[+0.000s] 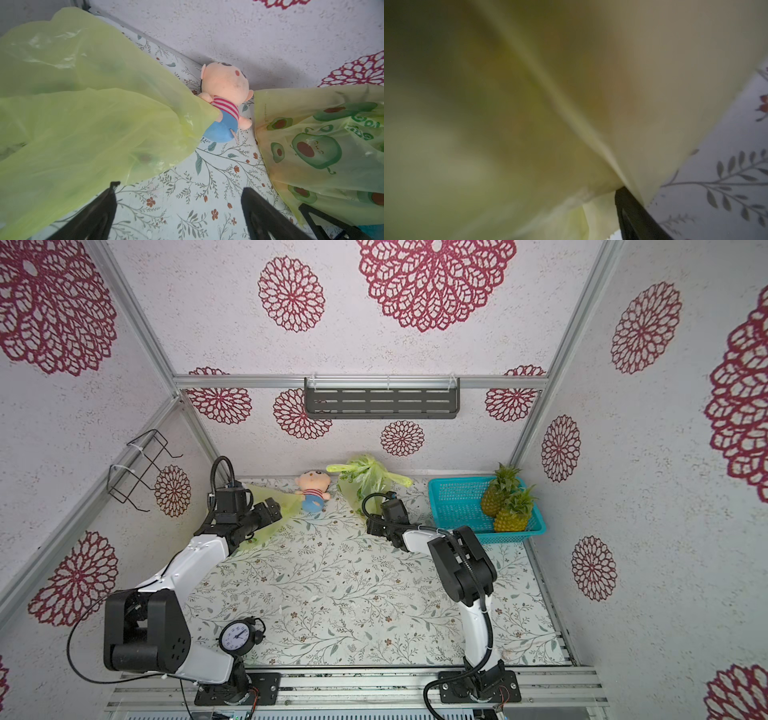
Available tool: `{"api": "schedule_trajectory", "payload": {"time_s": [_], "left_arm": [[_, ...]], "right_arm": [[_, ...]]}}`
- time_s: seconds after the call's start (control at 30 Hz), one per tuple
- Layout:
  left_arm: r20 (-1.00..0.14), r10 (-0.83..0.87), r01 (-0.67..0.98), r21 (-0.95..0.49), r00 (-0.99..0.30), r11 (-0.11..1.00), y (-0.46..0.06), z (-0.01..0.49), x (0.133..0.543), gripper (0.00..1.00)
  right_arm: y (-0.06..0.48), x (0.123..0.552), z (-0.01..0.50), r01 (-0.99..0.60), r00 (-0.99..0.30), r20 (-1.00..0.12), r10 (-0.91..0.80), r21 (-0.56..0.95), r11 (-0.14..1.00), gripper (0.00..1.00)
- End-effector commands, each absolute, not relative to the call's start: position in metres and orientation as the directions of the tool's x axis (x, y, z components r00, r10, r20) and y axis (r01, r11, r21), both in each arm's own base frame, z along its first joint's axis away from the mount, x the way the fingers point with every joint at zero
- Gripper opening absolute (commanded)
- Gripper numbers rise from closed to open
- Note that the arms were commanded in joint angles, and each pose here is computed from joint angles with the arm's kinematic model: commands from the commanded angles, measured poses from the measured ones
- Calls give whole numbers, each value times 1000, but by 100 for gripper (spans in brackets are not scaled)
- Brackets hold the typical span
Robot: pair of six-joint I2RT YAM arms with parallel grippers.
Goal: Place the pineapple into a plastic bag & tie a knot
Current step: Move the plastic bag to the center of the board.
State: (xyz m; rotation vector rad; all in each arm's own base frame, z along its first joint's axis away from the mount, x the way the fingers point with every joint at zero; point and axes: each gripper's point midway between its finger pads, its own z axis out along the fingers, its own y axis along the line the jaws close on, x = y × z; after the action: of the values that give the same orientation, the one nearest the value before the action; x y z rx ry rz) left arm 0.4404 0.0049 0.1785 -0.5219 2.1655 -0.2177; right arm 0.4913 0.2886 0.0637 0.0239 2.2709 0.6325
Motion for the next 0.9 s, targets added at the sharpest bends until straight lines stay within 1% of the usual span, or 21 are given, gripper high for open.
{"api": "schedule_trajectory", "payload": {"time_s": [0.0, 0.2, 0.4, 0.47, 0.57, 0.63, 0.67, 0.73, 0.8, 0.83, 0.87], "left_arm": [[-722, -492, -366, -343, -485, 865, 24, 189, 426, 97], [-676, -543, -456, -328, -499, 827, 41, 181, 394, 97], [-601, -561, -496, -294, -569, 817, 44, 155, 362, 97], [-576, -559, -510, -266, -596, 818, 46, 145, 351, 97], [-563, -535, -537, -182, -630, 824, 57, 136, 337, 97], [-572, -523, -574, -108, -632, 812, 78, 141, 330, 97], [-574, -525, -578, -106, -629, 809, 85, 146, 331, 97], [-586, -500, -529, -139, -638, 837, 87, 161, 343, 97], [-612, -378, -377, -138, -695, 916, 74, 174, 360, 97], [-620, -291, -275, -124, -729, 953, 65, 179, 366, 97], [-617, -223, -215, -89, -754, 973, 63, 182, 368, 97]], "right_arm": [[299, 526, 114, -218, -560, -769, 309, 496, 840, 64], [306, 550, 104, -243, -520, -804, 290, 465, 852, 61], [305, 571, 101, -226, -518, -804, 291, 457, 860, 62], [305, 567, 107, -239, -519, -806, 284, 456, 857, 65], [306, 551, 124, -280, -530, -804, 269, 466, 840, 69], [304, 536, 133, -299, -545, -797, 261, 475, 828, 71], [303, 528, 139, -308, -551, -794, 257, 480, 821, 72], [299, 511, 143, -319, -571, -783, 245, 486, 814, 74], [295, 496, 147, -324, -590, -771, 239, 497, 805, 76], [294, 488, 147, -327, -600, -764, 236, 504, 799, 76], [291, 480, 148, -325, -607, -758, 239, 511, 796, 77]]}}
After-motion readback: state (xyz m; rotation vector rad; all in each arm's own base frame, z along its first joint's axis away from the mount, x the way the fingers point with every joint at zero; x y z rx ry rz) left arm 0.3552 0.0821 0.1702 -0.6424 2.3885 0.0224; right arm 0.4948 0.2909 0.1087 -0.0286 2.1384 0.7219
